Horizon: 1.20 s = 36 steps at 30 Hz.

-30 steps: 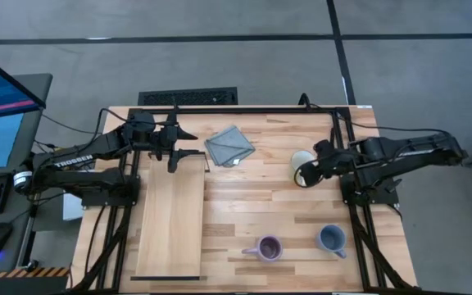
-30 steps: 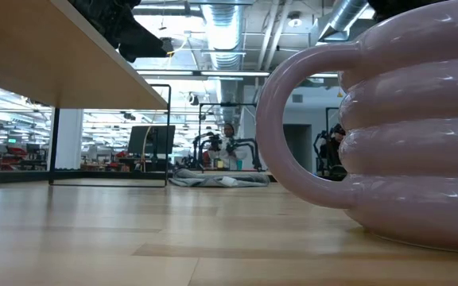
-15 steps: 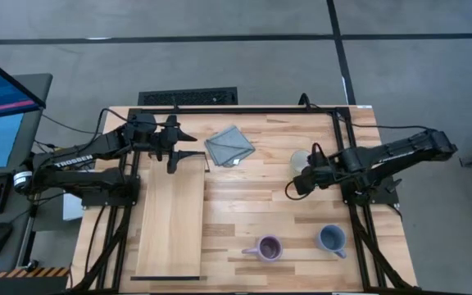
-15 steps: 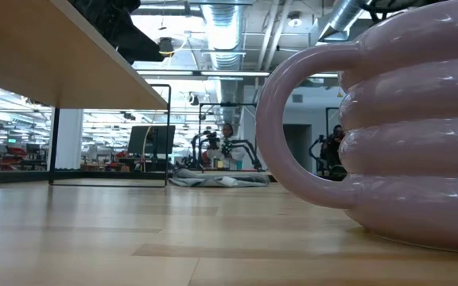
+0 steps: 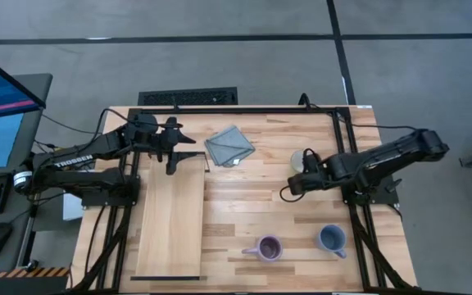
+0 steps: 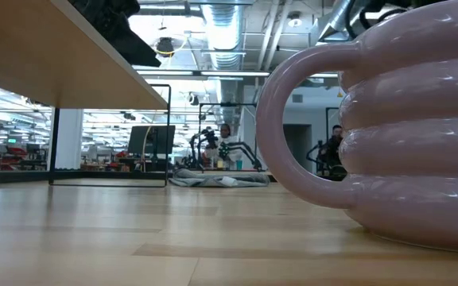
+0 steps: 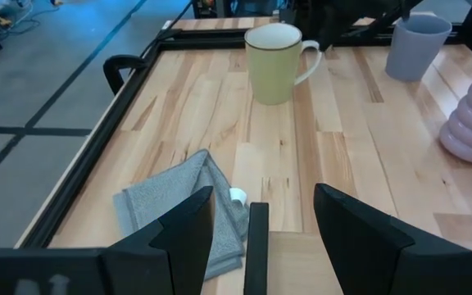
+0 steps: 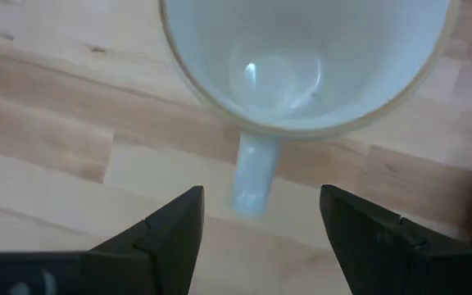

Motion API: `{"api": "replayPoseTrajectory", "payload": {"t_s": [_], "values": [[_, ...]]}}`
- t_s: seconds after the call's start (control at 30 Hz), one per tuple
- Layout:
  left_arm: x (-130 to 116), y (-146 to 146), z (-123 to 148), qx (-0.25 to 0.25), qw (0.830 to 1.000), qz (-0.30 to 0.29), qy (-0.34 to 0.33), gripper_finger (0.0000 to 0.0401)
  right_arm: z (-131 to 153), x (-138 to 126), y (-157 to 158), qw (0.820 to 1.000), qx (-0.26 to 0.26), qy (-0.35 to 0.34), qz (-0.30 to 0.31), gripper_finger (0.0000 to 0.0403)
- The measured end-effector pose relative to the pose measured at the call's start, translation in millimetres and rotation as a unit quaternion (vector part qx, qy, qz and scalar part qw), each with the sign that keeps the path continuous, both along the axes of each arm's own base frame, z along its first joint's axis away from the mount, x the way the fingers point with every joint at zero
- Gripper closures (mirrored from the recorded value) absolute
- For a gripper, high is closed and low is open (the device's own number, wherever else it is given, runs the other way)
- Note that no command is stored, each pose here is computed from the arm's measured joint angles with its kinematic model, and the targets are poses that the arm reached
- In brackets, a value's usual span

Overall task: Stack small to large cups/mugs on shelf
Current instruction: Put the yellow mug on the shelf

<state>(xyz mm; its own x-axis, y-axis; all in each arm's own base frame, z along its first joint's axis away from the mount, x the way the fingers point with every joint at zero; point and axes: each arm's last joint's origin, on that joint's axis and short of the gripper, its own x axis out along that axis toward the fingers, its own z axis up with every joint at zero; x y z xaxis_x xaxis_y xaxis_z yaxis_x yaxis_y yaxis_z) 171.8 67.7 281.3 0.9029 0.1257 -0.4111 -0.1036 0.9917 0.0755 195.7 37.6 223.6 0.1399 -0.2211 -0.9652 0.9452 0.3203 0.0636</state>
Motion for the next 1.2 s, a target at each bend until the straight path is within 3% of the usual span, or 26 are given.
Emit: {"api": "replayPoseTrajectory", "payload": {"t_s": [0.33,0.7,1.2], "values": [[-1,0,-1,-0.002,1.000,0.000,0.006,0.0198,-12,11,-8,0.999,-0.013,0.023,-0.020,0.0136],[-3,-1,-6,-0.003,0.999,-0.005,0.034,0.0198,-17,25,-6,0.999,0.011,0.000,0.046,0.0136],[-3,-1,-6,-0.003,0.999,-0.005,0.034,0.0198,-17,26,-12,0.999,0.009,0.001,0.050,0.0138]]}}
